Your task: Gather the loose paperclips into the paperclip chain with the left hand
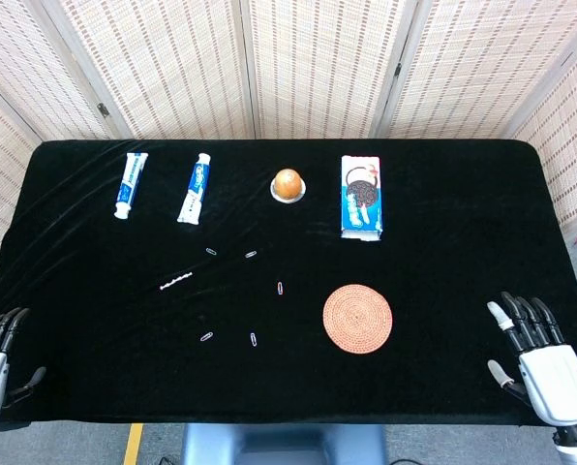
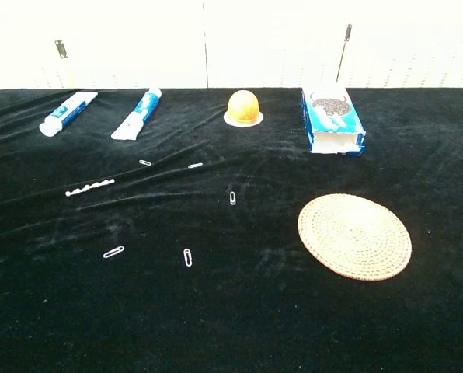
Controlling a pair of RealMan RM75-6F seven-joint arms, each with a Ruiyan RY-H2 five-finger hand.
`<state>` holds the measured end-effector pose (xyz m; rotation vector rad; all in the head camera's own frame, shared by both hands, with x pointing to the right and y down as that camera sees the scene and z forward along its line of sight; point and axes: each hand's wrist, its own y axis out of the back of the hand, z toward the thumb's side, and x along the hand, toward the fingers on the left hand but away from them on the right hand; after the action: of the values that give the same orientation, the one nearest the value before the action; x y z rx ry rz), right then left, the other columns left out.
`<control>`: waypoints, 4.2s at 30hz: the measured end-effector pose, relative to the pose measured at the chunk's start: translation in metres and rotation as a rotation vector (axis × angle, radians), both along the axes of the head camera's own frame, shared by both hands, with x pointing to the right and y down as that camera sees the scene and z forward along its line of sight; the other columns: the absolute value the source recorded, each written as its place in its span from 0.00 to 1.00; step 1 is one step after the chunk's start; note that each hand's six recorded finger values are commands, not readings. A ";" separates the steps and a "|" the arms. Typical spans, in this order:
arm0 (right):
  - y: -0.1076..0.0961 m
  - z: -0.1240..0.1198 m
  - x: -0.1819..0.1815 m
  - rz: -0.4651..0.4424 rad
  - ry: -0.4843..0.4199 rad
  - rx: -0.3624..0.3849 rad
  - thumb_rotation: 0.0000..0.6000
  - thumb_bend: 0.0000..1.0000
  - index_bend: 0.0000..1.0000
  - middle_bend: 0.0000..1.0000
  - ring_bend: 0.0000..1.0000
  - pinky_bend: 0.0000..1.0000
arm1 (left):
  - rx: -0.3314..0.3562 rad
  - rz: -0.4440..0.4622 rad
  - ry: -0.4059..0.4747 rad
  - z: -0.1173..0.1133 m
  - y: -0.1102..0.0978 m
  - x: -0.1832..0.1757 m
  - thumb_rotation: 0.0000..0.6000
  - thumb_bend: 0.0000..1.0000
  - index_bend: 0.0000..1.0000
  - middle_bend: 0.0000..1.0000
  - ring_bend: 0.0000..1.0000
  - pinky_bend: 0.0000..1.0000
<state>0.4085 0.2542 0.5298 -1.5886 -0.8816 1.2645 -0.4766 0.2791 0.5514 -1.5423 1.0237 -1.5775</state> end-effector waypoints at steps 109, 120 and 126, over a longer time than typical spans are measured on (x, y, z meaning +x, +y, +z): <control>0.002 -0.043 0.037 0.102 -0.128 0.102 1.00 0.28 0.00 0.00 0.00 0.00 | -0.273 -0.008 0.093 0.209 -0.160 0.209 1.00 0.42 0.51 1.00 1.00 1.00; 0.002 -0.043 0.037 0.104 -0.125 0.101 1.00 0.28 0.00 0.00 0.00 0.00 | -0.276 -0.012 0.087 0.212 -0.159 0.205 1.00 0.43 0.53 1.00 1.00 1.00; 0.002 -0.044 0.037 0.105 -0.127 0.104 1.00 0.28 0.00 0.00 0.00 0.00 | -0.284 -0.012 0.083 0.214 -0.158 0.205 1.00 0.44 0.53 1.00 1.00 1.00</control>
<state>0.4455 0.2560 0.4861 -1.5703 -1.1058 1.1794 -0.2718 0.1209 0.7649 -1.8077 0.8823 -1.7383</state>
